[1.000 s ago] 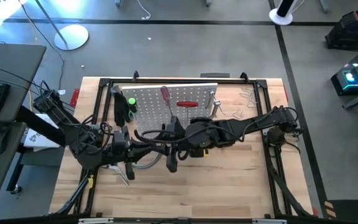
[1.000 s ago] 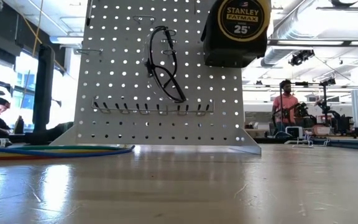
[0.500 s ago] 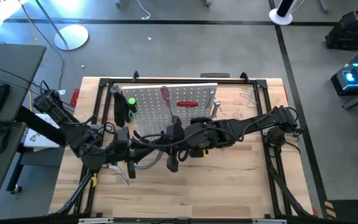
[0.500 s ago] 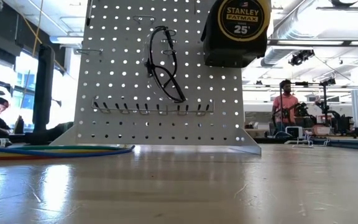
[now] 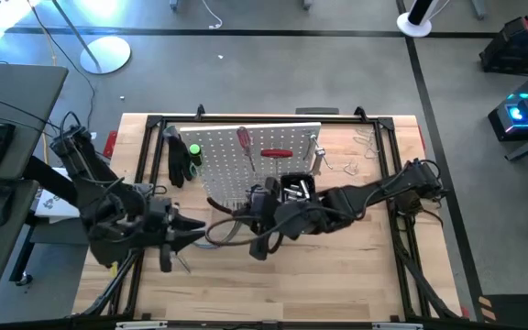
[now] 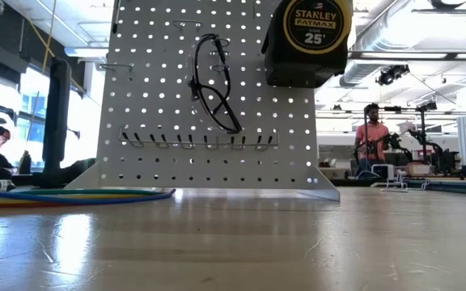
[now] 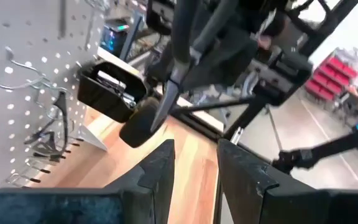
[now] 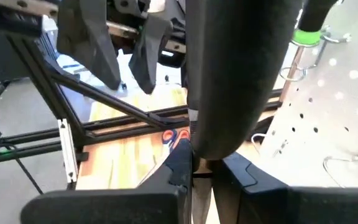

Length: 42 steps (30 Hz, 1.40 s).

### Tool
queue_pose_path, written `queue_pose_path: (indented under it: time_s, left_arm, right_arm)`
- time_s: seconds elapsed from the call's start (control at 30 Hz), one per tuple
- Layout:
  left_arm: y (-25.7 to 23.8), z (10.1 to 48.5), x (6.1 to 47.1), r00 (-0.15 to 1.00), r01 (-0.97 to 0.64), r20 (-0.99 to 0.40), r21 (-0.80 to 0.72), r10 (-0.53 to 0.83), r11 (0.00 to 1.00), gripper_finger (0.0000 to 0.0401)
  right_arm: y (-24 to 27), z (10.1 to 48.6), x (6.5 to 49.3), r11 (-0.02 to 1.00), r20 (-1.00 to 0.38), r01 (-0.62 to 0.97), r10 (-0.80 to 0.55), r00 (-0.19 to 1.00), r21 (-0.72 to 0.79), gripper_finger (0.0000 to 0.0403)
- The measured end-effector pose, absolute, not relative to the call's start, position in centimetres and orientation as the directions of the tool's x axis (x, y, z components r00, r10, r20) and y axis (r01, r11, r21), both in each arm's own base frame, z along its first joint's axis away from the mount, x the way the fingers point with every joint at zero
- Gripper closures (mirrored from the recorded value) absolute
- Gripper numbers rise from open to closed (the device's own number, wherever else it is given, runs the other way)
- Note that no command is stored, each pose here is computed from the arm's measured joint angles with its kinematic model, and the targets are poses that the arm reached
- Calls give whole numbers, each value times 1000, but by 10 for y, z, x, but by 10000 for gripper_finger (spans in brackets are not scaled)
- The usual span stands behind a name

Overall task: Hang tools onto peg board
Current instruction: Hang the plier on the peg board

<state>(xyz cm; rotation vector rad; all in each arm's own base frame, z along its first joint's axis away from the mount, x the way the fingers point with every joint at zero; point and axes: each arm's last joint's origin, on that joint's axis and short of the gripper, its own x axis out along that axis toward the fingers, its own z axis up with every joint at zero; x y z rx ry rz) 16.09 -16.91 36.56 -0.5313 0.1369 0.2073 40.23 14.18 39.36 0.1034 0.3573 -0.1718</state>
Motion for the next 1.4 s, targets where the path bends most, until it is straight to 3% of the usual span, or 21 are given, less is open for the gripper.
queue_pose_path:
  time_s: [0.07, 0.17, 0.33, 0.43, 0.57, 0.67, 0.83, 0.97, 1.17, 1.3, 1.4]
  left_arm:
    - [-169, 368, 154, 970, -236, -169, -502, 174, 832, 285]
    - [-168, 371, 145, 972, -233, -154, -531, 177, 815, 285]
    - [-159, 381, 132, 979, -203, -131, -567, 156, 798, 284]
    - [-151, 386, 126, 980, -197, -127, -558, 151, 806, 284]
    - [-141, 389, 119, 980, -198, -126, -532, 154, 823, 284]
    - [-137, 389, 117, 979, -202, -132, -514, 157, 833, 284]
    - [-135, 387, 117, 975, -220, -144, -525, 169, 822, 284]
    - [-134, 387, 116, 968, -250, -128, -544, 216, 801, 284]
    - [-131, 388, 116, 943, -316, -89, -551, 322, 772, 284]
    - [-130, 389, 115, 932, -335, -76, -553, 354, 763, 284]
    - [-130, 389, 115, 932, -333, -75, -569, 355, 752, 284]
  right_arm:
    - [141, 393, 405, 980, -332, 181, -145, 932, 78, 379]
    - [143, 380, 416, 976, -180, 113, -79, 980, 185, 379]
    - [137, 340, 427, 899, 156, -182, 129, 979, 399, 379]
    - [126, 340, 429, 922, 113, -169, 138, 984, 348, 379]
    - [119, 357, 427, 987, -131, -94, 111, 985, 131, 379]
    - [109, 364, 423, 1000, -279, -14, 15, 960, 4, 379]
    - [99, 352, 417, 996, -335, -16, 46, 941, 91, 379]
    - [103, 330, 395, 986, -302, -69, 112, 947, 150, 379]
    - [96, 339, 345, 970, -46, -149, 161, 986, 193, 379]
    - [95, 319, 341, 948, -82, -308, 302, 950, -84, 379]
    - [93, 316, 350, 938, -121, -323, 309, 943, -124, 379]
